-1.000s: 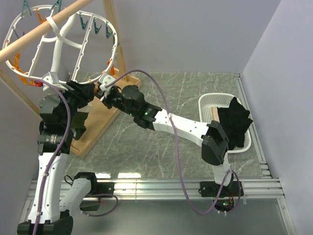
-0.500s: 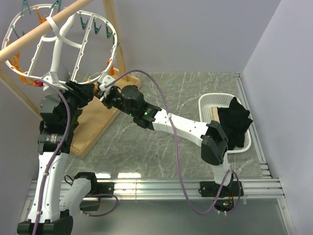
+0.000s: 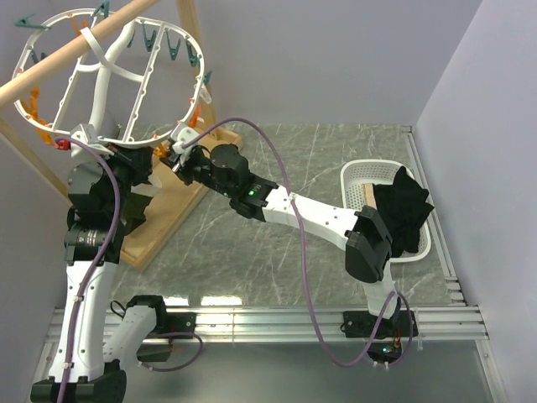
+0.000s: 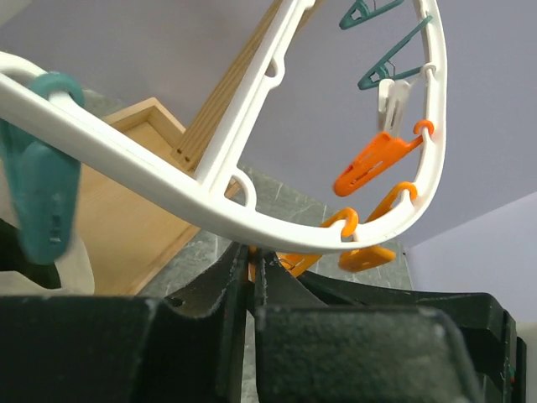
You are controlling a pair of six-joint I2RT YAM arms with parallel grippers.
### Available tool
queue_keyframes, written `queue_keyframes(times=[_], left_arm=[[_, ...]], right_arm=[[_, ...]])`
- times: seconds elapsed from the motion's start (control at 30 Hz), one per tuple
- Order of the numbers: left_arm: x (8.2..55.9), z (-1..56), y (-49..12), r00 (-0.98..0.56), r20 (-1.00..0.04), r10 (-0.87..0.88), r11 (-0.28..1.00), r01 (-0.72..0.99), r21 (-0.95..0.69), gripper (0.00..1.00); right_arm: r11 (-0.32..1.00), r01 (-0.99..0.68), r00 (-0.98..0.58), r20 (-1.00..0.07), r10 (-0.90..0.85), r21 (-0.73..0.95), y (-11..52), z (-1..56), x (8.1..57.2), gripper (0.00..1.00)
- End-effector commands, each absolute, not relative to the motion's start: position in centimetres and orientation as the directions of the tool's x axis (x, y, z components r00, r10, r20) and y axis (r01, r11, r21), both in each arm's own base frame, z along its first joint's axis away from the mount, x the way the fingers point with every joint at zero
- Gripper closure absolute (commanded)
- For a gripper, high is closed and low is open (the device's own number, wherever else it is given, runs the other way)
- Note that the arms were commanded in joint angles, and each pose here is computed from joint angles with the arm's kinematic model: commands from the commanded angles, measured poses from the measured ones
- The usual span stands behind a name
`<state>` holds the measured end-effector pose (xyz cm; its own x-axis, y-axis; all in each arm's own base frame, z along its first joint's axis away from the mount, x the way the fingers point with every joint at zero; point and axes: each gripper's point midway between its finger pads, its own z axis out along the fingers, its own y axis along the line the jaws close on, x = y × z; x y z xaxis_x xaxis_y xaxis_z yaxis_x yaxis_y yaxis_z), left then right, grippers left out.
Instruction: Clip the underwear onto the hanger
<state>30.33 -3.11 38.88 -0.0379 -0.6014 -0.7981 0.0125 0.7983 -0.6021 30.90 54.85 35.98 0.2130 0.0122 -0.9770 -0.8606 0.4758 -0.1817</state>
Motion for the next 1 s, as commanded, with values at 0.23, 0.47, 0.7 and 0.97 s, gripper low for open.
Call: queue_keyframes(times=[0.23, 0.47, 0.7, 0.97], left_arm=[[28.9, 41.7, -4.3, 0.016, -0.807, -0.591, 0.8, 0.141, -0.583, 0.48], [28.9, 41.6, -4.9, -0.004, -0.802, -0.597, 0.791, 0.165, -0.589, 0.41], [29.5, 41.2, -4.8, -0.01, -0.793, -0.61, 0.782, 0.153, -0.604, 0.38], [31.3, 41.4, -4.2, -0.001, -0.778, -0.628, 0.773, 0.113, -0.624, 0.39]], right_arm=[[0.426, -0.888, 0.25, -0.96, 0.127, -0.175, 54.9, 40.8, 29.0, 1.0], [0.43, -0.888, 0.241, -0.962, 0.131, -0.164, 55.0, 40.8, 29.1, 1.0], [0.428, -0.888, 0.243, -0.961, 0.13, -0.167, 54.9, 40.8, 29.0, 1.0], [0.428, -0.886, 0.253, -0.959, 0.127, -0.178, 55.1, 40.9, 28.6, 1.0]])
